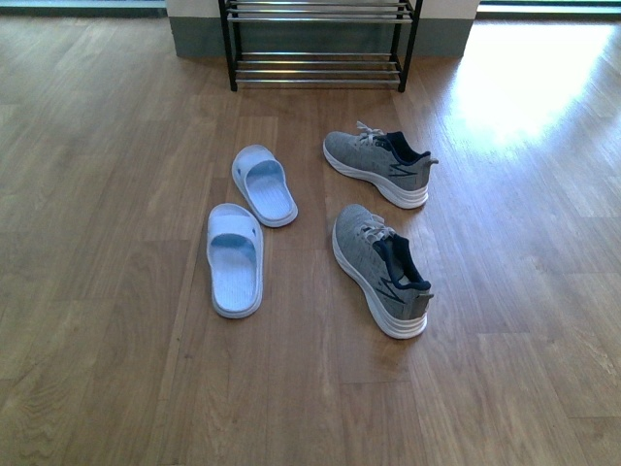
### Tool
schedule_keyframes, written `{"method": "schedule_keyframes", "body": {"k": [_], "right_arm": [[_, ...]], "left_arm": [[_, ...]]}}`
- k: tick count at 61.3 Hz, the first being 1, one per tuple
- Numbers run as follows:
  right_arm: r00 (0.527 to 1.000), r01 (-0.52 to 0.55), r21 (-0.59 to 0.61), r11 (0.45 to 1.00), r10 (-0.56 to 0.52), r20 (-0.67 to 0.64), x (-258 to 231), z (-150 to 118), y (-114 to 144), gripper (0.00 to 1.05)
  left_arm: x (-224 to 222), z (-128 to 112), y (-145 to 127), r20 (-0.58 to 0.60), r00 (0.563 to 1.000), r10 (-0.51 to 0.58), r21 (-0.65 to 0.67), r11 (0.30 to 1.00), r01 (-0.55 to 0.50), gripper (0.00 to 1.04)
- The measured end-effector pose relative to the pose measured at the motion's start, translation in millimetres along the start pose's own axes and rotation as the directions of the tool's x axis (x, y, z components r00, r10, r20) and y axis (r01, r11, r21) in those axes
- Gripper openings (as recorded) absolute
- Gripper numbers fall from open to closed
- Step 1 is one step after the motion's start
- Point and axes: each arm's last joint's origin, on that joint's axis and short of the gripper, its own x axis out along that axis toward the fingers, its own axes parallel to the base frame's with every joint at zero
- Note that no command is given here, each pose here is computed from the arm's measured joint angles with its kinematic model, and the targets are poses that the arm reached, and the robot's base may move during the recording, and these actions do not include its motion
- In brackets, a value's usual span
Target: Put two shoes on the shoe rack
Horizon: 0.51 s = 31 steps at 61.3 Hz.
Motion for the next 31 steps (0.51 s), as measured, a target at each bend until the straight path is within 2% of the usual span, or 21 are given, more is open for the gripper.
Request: {"method": "schedule_keyframes", "body": {"k": [31], "right_arm": [[1.000,0.000,0.000,1.000,0.000,0.000,0.0,0.0,0.0,0.95]], "left_arm": [[0.0,0.0,0.0,0.000,1.000,0.000,0.000,1.000,0.000,0.95]]}}
